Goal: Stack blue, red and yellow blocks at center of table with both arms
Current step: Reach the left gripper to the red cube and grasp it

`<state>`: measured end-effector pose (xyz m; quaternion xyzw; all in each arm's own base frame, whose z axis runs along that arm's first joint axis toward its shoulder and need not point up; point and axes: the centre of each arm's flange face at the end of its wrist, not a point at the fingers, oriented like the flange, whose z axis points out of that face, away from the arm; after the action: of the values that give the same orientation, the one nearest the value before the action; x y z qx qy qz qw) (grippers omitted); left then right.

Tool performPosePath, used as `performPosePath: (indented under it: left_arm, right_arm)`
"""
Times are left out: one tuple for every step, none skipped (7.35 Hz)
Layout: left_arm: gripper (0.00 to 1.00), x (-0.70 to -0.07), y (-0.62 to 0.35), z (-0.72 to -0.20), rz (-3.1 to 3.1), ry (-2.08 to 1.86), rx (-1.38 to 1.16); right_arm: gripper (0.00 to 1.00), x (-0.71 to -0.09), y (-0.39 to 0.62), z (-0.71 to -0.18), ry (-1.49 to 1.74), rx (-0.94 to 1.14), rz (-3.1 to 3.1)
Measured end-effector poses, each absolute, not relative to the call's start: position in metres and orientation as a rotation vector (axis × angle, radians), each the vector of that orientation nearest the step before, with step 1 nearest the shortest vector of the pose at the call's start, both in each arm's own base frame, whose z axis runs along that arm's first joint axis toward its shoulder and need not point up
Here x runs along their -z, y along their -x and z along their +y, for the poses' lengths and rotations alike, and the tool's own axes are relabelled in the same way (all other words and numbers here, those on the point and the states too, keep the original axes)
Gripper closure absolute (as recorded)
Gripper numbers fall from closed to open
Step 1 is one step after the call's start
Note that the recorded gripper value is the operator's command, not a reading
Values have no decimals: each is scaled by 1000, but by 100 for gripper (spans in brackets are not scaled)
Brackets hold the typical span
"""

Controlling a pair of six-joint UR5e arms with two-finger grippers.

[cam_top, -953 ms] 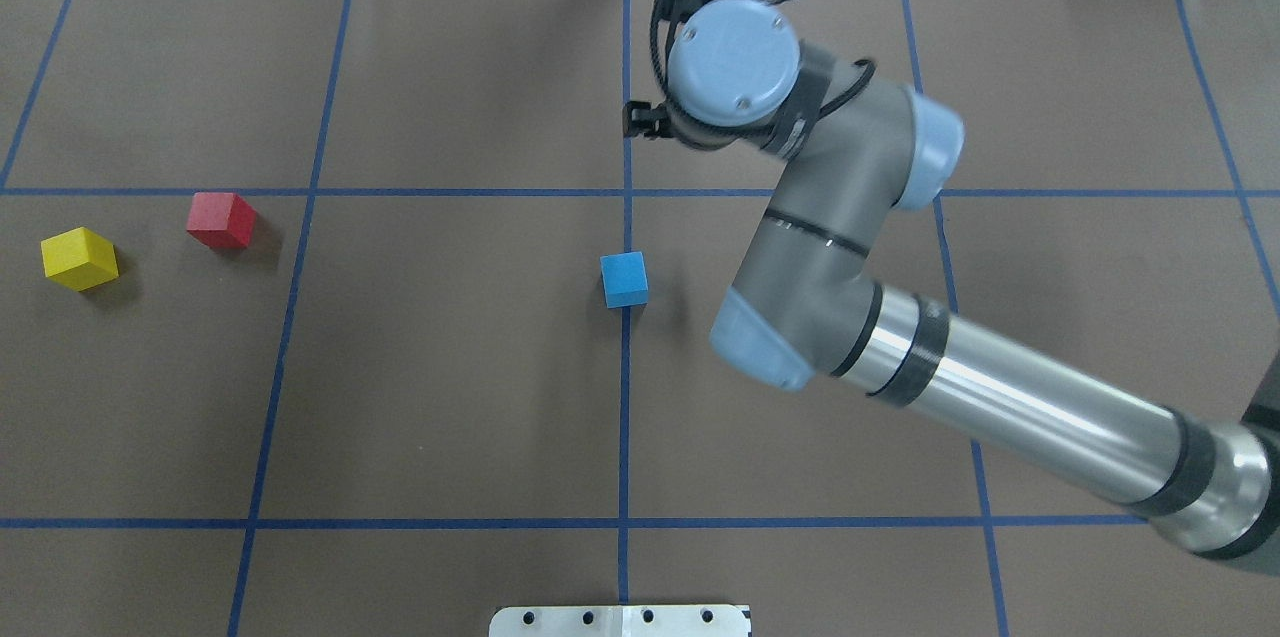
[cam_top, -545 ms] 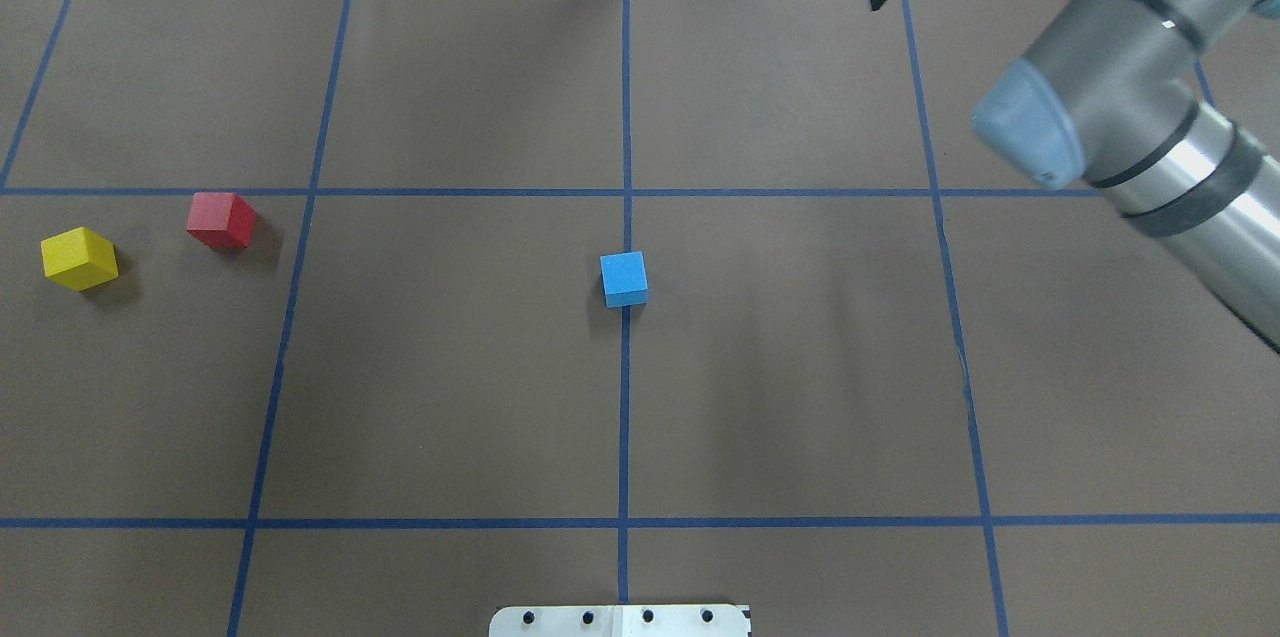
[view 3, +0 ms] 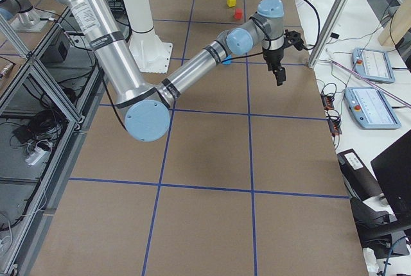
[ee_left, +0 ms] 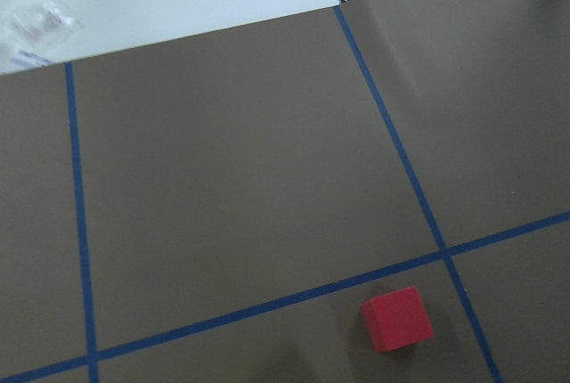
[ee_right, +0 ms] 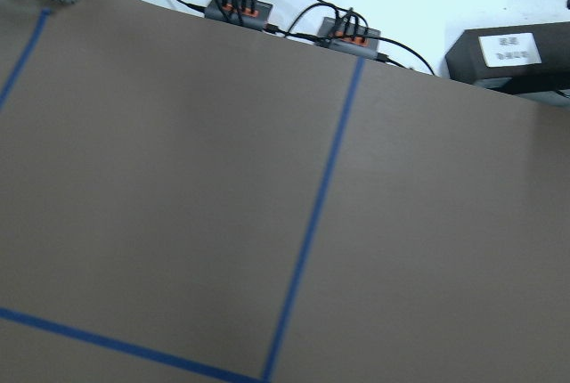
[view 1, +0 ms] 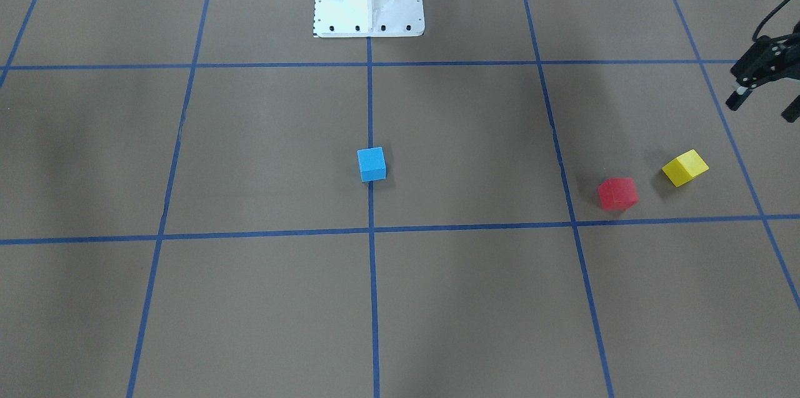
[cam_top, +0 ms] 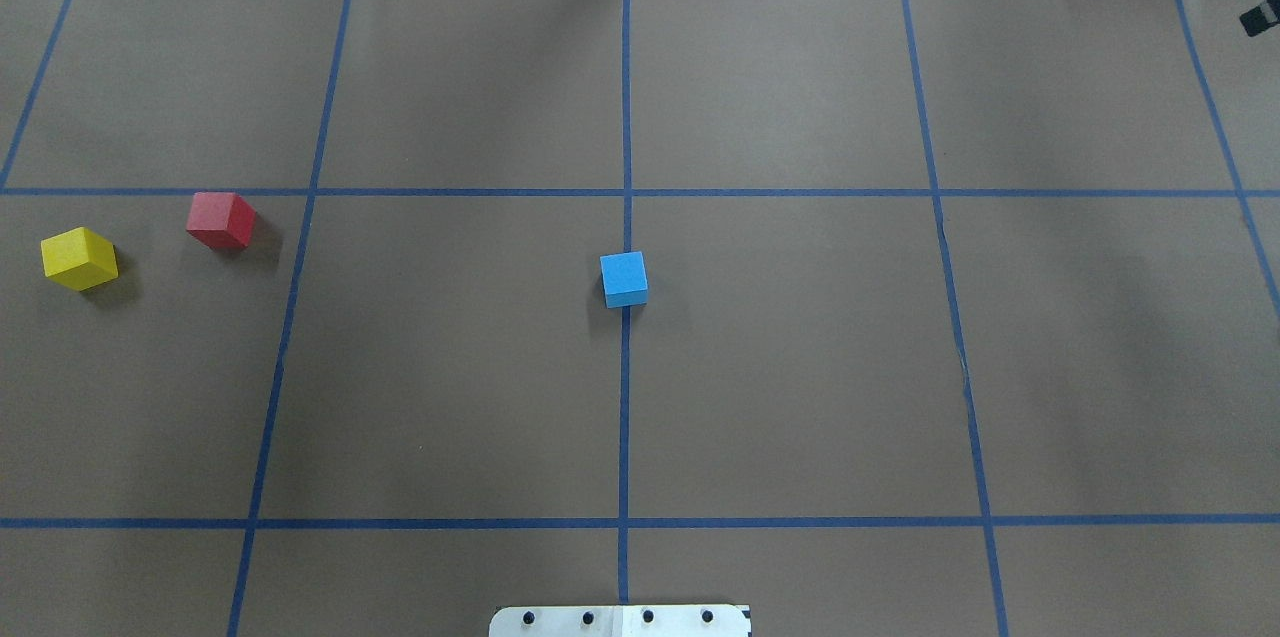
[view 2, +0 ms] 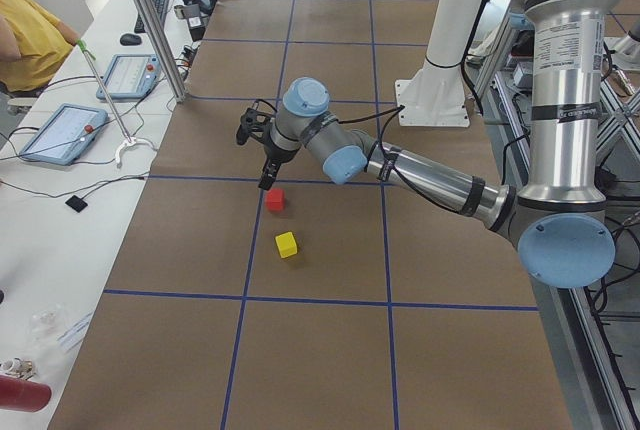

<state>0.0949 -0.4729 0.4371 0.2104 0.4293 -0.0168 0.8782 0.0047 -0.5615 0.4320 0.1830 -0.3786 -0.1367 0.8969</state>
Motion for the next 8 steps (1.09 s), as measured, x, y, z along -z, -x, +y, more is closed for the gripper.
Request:
performPosePath:
  left_arm:
    - [0,-441,-146,-469,864,-412,67]
    - [0,-447,-193,-469,837,-383,109]
    - [0,-457,-235,-474,806,-365,139]
    - [0,-470,-274,-483,773,-360,138]
    - [0,-482,-300,-493,750,-367,103]
    - [0,-495,-314,-499,739,-387,47]
    - [0,-508,-321,-503,734,-402,7]
    - [0,-520,-325,-506,726,-404,-13]
  right_arm:
    - [0,-460,-21,-544,-382,279,-797]
    - [0,-477,-28,-531,-386,276,-802]
    - [0,-486,-31,-525,-387,273,-804]
    - [0,-489,-32,-522,-387,272,-805]
    - [0,-491,-33,-521,-387,271,-805]
    - [0,-491,-33,-522,-388,270,-804]
    - [0,-491,-33,-522,-387,268,-804]
    - [0,-491,-33,-523,-387,267,-804]
